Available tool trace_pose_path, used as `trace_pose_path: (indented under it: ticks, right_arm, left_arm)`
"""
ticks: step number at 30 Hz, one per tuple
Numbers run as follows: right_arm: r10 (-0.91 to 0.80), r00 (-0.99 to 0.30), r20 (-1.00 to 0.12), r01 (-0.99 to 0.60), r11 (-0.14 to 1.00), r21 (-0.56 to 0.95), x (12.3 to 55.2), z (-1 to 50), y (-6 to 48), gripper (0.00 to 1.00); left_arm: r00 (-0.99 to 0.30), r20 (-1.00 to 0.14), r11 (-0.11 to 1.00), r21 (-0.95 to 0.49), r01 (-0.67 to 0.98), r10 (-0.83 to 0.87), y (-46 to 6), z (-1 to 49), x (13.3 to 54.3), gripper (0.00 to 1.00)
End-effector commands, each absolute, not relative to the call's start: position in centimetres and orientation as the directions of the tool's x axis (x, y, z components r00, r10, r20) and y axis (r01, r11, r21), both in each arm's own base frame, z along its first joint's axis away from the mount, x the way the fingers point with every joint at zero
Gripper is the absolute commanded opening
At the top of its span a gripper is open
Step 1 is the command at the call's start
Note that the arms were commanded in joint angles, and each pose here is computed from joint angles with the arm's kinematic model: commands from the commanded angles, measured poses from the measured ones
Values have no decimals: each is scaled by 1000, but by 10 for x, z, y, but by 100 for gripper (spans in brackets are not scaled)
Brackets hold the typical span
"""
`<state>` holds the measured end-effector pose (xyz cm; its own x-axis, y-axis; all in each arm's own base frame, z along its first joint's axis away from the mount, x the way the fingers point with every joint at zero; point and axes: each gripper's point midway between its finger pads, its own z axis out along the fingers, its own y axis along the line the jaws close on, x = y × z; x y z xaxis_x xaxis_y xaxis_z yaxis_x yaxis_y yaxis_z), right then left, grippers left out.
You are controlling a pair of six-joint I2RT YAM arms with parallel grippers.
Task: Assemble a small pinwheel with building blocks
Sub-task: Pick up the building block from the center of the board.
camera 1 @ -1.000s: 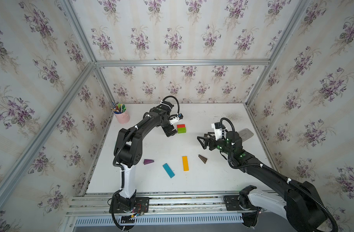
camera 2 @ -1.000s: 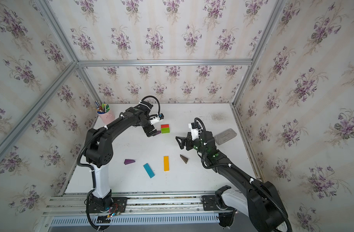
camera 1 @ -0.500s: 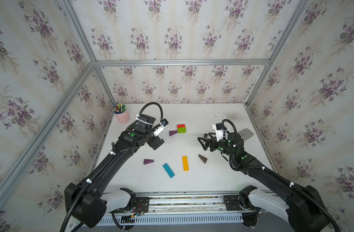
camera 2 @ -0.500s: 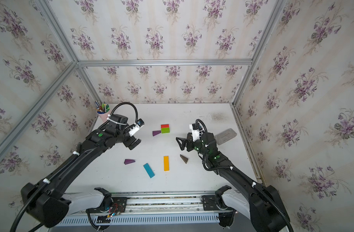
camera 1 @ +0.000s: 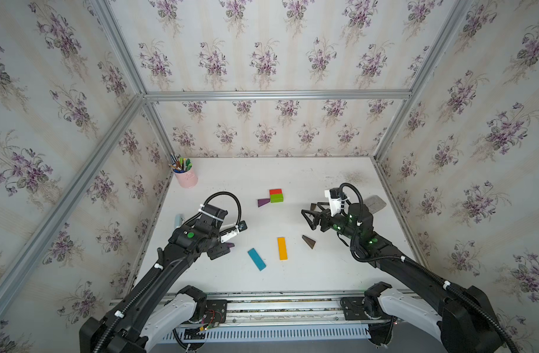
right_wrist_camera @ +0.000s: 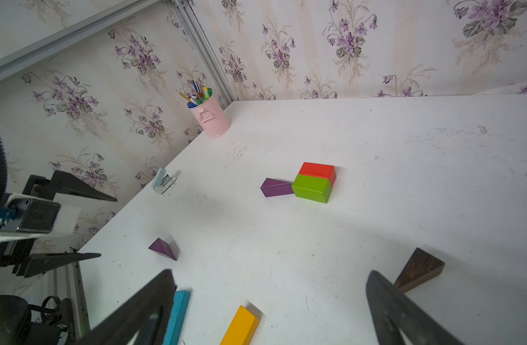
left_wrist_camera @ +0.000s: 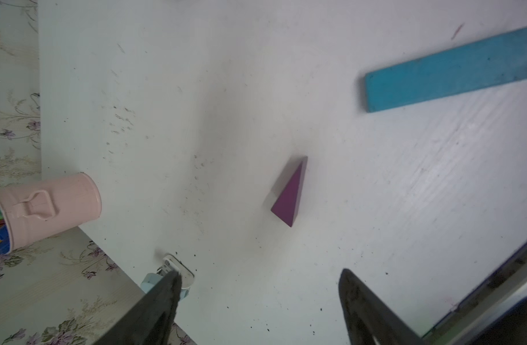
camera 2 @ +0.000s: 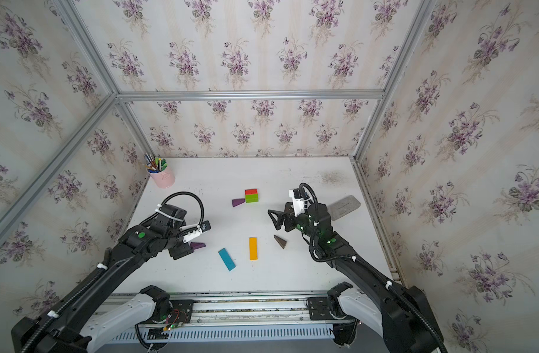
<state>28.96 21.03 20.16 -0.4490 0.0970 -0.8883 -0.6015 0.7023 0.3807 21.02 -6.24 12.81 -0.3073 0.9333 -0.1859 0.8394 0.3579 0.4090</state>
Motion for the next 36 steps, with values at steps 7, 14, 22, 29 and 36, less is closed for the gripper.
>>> trace_pose_path:
  ticks: [7, 14, 22, 29, 36]
  right_arm:
    - [120, -421, -899, -613, 693, 379, 290, 213, 211, 99]
    - [127, -415, -901, -613, 693, 380, 289, 214, 210, 100]
    - [126, -417, -900, -613, 692, 381, 289, 213, 210, 100]
    - [123, -419, -900, -612, 694, 380, 290, 212, 210, 100]
    - [123, -422, -898, -611, 693, 382, 290, 211, 211, 100]
  left_arm:
    - [-266, -137, 297, 322, 899, 954, -69, 101, 209, 78]
    - [-349, -137, 373, 237, 897, 927, -75, 82, 228, 71]
    - [-353, -102, 366, 201, 908, 930, -75, 71, 229, 69]
    - [-344, -27, 343, 183, 921, 939, -65, 59, 236, 66]
    - [-324, 22, 317, 163, 934, 946, -60, 51, 234, 63]
